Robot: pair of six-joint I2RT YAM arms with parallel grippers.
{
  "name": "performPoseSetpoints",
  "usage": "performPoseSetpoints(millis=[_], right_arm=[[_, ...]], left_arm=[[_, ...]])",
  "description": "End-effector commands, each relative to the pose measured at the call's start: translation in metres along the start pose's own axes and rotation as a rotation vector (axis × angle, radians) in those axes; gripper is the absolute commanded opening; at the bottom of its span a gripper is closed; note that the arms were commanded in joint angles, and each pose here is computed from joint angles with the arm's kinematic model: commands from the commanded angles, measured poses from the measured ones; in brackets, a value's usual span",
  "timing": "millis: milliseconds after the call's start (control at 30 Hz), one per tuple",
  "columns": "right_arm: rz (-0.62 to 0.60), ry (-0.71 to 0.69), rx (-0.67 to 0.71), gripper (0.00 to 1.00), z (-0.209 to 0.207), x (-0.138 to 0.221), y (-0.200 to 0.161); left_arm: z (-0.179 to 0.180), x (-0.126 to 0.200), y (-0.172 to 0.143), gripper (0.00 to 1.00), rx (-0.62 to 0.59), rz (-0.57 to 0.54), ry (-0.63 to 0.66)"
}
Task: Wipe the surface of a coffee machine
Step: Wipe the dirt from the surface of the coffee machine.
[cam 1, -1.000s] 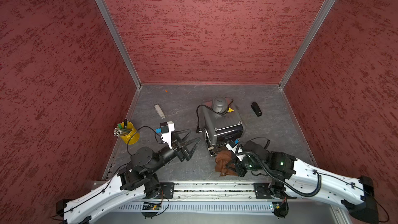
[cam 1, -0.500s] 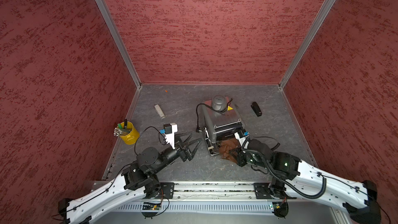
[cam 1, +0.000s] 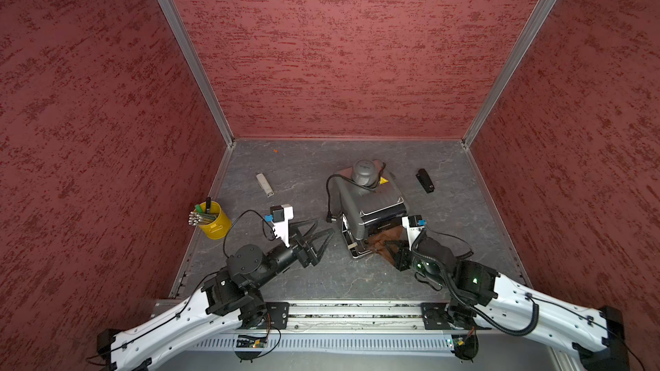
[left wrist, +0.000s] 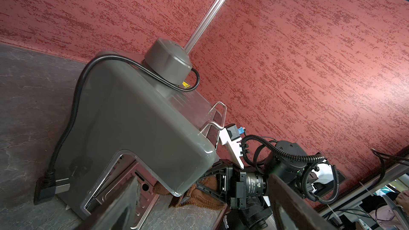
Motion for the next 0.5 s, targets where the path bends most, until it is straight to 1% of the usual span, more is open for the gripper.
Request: performPoseSetpoints(millis=[0,100,233,333,467], right_arm=[[-0.123,0.009,-0.114,0.0,0.001,0.001,0.022],[-0.145,0.008,-0.137,0.0,0.0,0.0,0.024],[-0.169,0.069,-0.147,0.0,0.011,-0.003,0.029],[-0.144,0.148,-0.116,0.0,0.026,-0.007,0.025],[-0.084,0.168,-0.109,0.0,0.027,-0.012,0.012]], left_arm=[[0.003,0.0,-0.001,0.91,0.005,-0.006,0.009],[0.004,0.0,-0.002,0.91,0.011,-0.008,0.008],[0.004,0.0,-0.003,0.91,0.013,-0.008,0.008],[0.004,0.0,-0.003,0.91,0.016,-0.008,0.007],[0.005,0.002,-0.004,0.91,0.025,-0.011,0.007]])
Point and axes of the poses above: each gripper's point midway between its finger pads, its own x axis back along the fingers, its own z axis along the line the jaws close on, y = z × x, the point moved 1 cm from there along x, back along the fingers, and after that the axes turned 7 degrees about -x, right-handed, at the moved point
